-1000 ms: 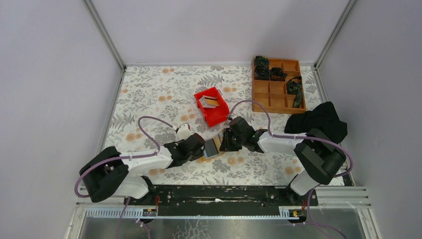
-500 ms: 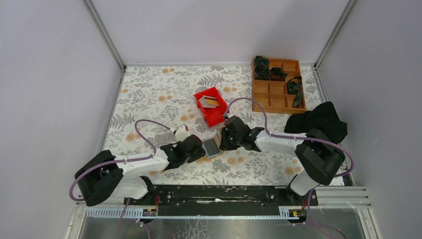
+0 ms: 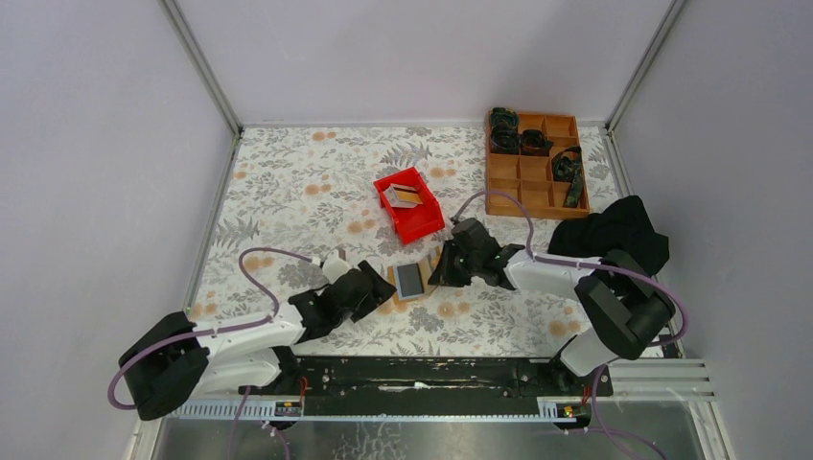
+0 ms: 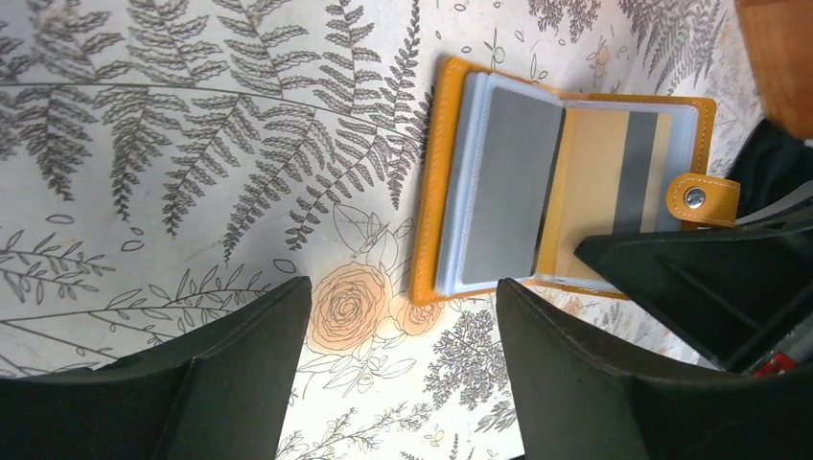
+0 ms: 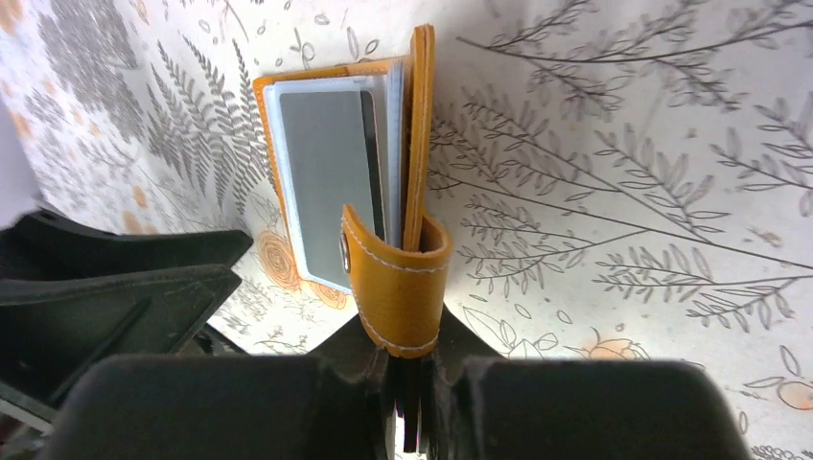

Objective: Put the credit cards into the card holder
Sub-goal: Close the card holder at the center of the board.

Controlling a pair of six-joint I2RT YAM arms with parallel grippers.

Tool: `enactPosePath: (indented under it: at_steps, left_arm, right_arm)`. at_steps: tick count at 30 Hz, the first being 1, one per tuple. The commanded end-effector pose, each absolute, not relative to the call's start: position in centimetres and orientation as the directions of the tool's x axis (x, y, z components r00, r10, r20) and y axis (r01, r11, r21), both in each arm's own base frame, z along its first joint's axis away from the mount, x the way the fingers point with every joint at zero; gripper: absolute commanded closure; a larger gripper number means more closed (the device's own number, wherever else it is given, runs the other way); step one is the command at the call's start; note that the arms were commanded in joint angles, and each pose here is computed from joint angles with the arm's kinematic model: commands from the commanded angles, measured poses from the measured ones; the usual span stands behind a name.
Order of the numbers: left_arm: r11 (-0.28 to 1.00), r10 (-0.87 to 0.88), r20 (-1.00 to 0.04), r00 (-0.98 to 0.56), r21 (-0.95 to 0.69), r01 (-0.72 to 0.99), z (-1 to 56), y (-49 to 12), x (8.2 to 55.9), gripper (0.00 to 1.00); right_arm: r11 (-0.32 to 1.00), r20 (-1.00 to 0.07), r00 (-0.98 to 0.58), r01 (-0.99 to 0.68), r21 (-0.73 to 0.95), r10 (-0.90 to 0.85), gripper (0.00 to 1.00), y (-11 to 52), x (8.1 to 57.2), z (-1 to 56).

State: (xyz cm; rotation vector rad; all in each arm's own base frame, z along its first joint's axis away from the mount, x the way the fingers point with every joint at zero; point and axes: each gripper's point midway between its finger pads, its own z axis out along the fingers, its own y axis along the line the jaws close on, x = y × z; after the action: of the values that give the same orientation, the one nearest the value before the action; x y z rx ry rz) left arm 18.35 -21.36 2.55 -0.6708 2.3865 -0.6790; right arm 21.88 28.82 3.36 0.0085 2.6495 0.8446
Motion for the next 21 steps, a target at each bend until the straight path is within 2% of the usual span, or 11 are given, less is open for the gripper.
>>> enactPosePath:
  at_steps: [1,9,21]
  left_arm:
    - [0.823,-0.55,-0.368,-0.749,-0.389,-0.413,-2.5,-15.8,14.3,0.2]
    - [0.735,-0.651,-0.351,-0.673,-0.512,-0.444,-1.7,-16.1,15.2,0.16]
    - [0.685,-0.679,-0.272,-0.681,-0.569,-0.456,-2.6,-18.9,16.2,0.15]
  right_arm:
    - [0.738,-0.247,-0.942,0.001,0.675,0.227,1.0,29.1,22.4,5.6]
    - [0.691,-0.177,-0.95,0.052,0.721,0.256,1.0,29.5,22.3,6.5]
    - [0.613,-0.04,-0.947,0.174,0.77,0.32,1.0,29.5,22.3,7.4]
